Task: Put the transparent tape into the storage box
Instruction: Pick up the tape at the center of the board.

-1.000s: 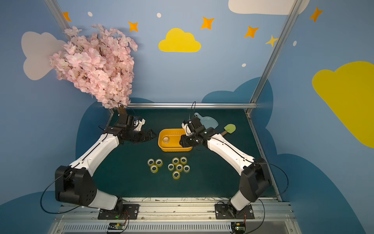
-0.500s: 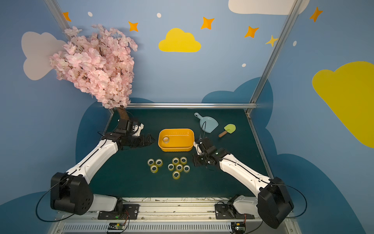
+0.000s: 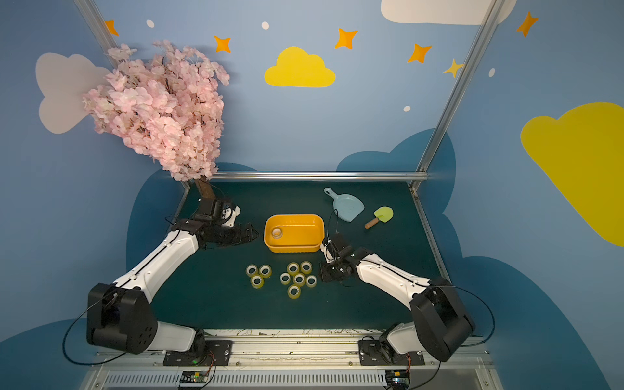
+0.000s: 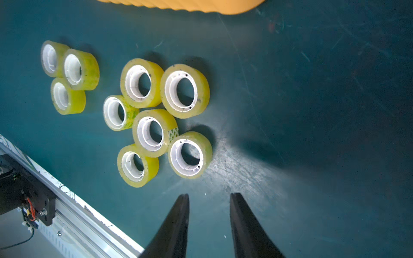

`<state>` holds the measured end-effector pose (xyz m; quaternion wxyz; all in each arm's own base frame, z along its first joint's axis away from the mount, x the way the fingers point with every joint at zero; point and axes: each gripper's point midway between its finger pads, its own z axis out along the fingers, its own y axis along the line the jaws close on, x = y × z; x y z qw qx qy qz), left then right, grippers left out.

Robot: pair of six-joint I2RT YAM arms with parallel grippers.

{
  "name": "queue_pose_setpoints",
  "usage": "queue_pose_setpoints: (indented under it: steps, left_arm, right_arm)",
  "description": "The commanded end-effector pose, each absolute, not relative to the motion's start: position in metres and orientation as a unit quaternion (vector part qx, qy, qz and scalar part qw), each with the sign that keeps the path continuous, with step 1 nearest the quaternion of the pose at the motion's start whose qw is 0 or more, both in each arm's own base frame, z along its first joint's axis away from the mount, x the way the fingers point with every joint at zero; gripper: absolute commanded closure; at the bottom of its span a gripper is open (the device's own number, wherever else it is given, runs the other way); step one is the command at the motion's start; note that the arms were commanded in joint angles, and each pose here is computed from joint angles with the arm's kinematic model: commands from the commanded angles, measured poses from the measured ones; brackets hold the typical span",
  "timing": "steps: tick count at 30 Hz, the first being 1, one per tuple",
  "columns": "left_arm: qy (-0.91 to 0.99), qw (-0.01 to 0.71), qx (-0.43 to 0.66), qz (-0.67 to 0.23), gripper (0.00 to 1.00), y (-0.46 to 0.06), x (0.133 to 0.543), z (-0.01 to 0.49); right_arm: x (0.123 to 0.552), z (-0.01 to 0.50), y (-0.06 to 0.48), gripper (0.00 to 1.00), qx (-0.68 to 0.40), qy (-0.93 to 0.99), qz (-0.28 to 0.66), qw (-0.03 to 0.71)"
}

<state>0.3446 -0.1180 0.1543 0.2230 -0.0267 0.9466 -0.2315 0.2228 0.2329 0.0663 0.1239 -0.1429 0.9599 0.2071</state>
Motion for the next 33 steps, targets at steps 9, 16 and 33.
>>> queue_pose_setpoints:
  steps: [9, 16, 33]
  left_arm:
    - [0.945, 0.221, -0.020, -0.239, 0.00, -0.122, 0.346, 0.162]
    - [0.945, 0.225, -0.021, -0.236, 0.00, -0.120, 0.346, 0.163]
    - [0.947, 0.217, -0.023, -0.235, 0.00, -0.121, 0.346, 0.159]
  right_arm:
    - [0.233, 0.055, 0.262, 0.64, -0.147, 0.964, 0.189, 0.117]
    - [0.228, 0.035, 0.256, 0.66, -0.154, 0.975, 0.127, 0.100]
    - [0.217, 0.001, 0.249, 0.69, -0.156, 0.983, 0.066, 0.070]
